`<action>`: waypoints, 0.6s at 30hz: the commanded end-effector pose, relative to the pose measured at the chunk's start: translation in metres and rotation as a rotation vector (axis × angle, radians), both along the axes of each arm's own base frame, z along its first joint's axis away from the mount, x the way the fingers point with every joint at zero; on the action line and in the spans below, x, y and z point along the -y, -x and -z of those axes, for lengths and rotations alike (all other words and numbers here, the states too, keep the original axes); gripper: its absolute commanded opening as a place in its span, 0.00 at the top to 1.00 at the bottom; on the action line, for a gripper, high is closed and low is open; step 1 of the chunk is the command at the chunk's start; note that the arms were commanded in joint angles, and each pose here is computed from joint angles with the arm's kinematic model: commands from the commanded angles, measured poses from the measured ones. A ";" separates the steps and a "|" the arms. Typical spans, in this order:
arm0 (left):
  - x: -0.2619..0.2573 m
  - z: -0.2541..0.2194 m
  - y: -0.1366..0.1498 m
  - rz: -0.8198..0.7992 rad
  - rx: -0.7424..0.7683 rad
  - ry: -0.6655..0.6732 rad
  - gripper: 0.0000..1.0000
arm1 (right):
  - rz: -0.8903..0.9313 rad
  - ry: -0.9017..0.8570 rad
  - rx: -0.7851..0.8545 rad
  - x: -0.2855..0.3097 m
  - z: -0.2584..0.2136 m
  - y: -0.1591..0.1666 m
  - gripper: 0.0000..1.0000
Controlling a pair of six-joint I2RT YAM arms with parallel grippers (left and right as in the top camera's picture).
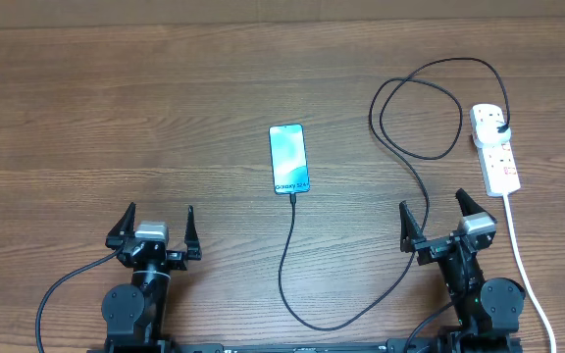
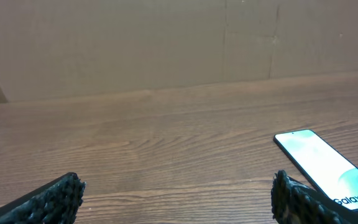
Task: Plug charger to phone and switch on socket
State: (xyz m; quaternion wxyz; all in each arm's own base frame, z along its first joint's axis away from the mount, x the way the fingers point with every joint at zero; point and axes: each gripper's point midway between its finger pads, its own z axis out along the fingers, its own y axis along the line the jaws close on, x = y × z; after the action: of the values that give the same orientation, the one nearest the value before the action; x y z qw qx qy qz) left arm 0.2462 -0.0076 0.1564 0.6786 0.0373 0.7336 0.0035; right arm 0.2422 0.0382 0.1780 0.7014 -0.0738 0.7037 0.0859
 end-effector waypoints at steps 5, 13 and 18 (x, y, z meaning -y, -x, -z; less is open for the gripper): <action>-0.003 0.000 0.000 -0.012 0.005 -0.005 0.00 | 0.090 0.000 -0.015 0.015 0.006 -0.003 0.00; -0.003 0.000 0.000 -0.012 0.005 -0.005 0.00 | 0.146 -0.091 -0.036 0.024 0.008 -0.004 0.00; -0.003 0.000 0.000 -0.012 0.005 -0.005 0.00 | 0.142 -0.089 -0.035 0.024 0.008 -0.004 0.00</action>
State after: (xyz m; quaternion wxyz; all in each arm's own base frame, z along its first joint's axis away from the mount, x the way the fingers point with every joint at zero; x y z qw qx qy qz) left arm 0.2462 -0.0076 0.1564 0.6786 0.0373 0.7336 0.0035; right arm 0.2456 0.0171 0.1717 0.6943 -0.0037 0.7165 0.0675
